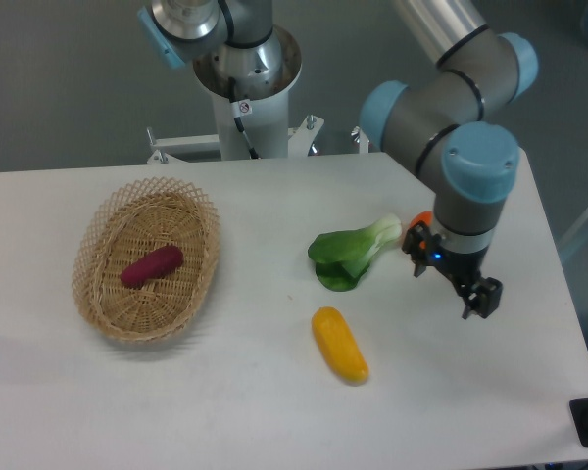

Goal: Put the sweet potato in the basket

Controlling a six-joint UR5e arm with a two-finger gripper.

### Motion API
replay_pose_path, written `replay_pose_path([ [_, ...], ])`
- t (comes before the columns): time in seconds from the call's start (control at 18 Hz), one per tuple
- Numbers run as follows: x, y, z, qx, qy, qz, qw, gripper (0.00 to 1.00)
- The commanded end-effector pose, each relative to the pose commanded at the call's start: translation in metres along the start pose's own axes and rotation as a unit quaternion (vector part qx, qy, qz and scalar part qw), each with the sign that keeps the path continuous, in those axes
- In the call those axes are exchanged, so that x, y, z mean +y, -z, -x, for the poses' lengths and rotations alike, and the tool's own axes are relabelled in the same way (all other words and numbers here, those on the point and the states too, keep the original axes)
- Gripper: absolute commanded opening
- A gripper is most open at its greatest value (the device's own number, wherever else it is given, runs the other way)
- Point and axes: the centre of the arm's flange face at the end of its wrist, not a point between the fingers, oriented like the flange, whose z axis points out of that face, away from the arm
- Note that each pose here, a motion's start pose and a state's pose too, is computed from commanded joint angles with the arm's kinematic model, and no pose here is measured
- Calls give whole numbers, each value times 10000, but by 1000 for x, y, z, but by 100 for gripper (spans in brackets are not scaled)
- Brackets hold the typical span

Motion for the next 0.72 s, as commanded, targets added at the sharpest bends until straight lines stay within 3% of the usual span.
replay_pose_path([
  [0.72,-2,-11,-9,101,33,24,9999,100],
])
